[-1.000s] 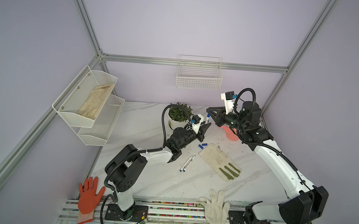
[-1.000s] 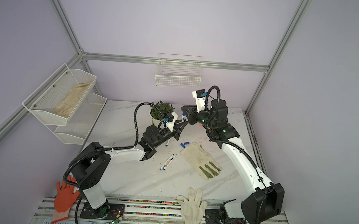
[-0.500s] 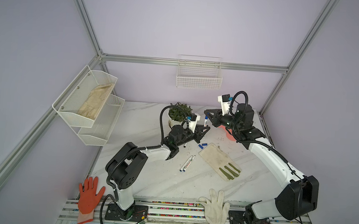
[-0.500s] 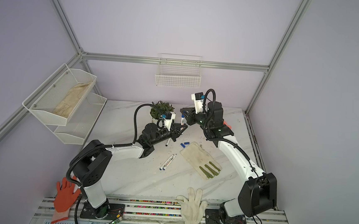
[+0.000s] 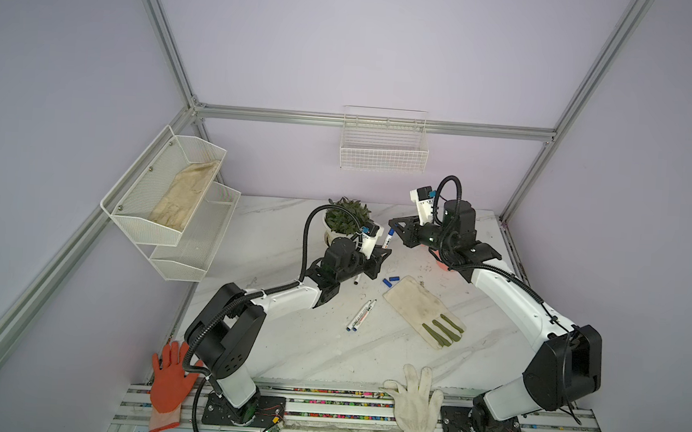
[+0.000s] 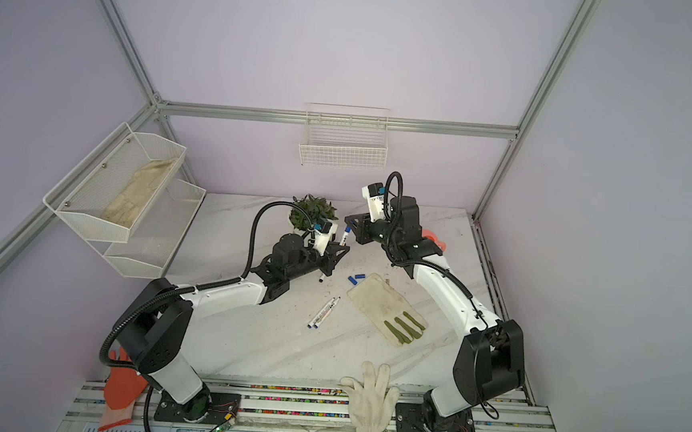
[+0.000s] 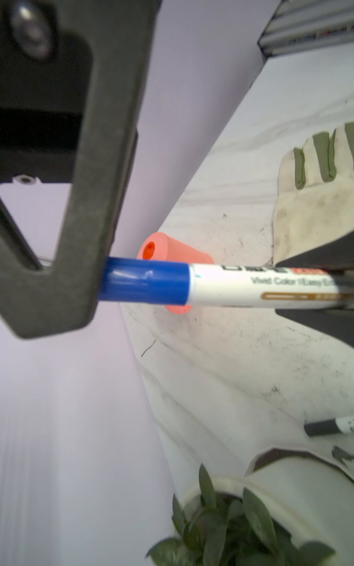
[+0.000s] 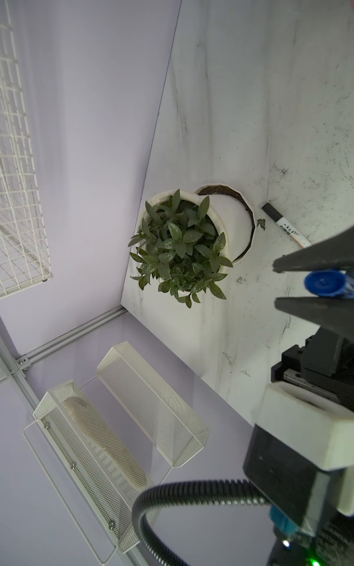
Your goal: Insert the pens into the pen caps
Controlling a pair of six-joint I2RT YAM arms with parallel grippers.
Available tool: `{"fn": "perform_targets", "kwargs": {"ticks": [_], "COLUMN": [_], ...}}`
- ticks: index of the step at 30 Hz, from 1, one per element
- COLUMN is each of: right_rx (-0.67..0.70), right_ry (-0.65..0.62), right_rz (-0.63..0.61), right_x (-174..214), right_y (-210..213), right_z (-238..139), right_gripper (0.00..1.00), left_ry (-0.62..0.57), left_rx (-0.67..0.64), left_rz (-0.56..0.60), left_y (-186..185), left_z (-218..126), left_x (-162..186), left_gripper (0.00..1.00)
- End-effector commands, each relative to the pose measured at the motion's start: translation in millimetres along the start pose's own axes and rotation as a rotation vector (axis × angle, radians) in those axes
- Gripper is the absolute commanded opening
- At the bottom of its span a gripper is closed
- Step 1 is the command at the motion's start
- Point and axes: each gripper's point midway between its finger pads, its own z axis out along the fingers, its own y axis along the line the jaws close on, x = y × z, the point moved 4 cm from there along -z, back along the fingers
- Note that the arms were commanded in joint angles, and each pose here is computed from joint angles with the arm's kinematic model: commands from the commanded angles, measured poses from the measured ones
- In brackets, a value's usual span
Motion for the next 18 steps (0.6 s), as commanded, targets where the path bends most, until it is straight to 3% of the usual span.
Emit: {"fn": "perform_targets", "kwargs": {"ticks": [1,5,12,15,18], "right_rx": [0.077,0.028,-0.047,-0.045,-0.044], "right_ry": [0.544,0.544,0.553,0.564,0.567], "right_rz": [0.223,0.246,0.289,0.291,0.298], "right_x": [140,143,148,151,153], "right_y": [-18,-12,-6,-7,-7], "right_z": [-7,-4,0,1,1], "right_gripper": [0.00,0.00,0.00,0.00,0.00], "left_ry": [-0.673,-0.778,-0.973,-1.022,-1.022], "left_rx": [-0.494,-0.413,-0.005,0.154,0.198], "left_rz": [0.004,-0.052,-0.312,-0.307,-0.272], "left_y": [60,55,77,71,65], "left_z": [-88,-95,-103,-109,-113], "left_x": [-173,-178,-212,-231,-243], "left_gripper": [0.00,0.00,0.00,0.00,0.00]}}
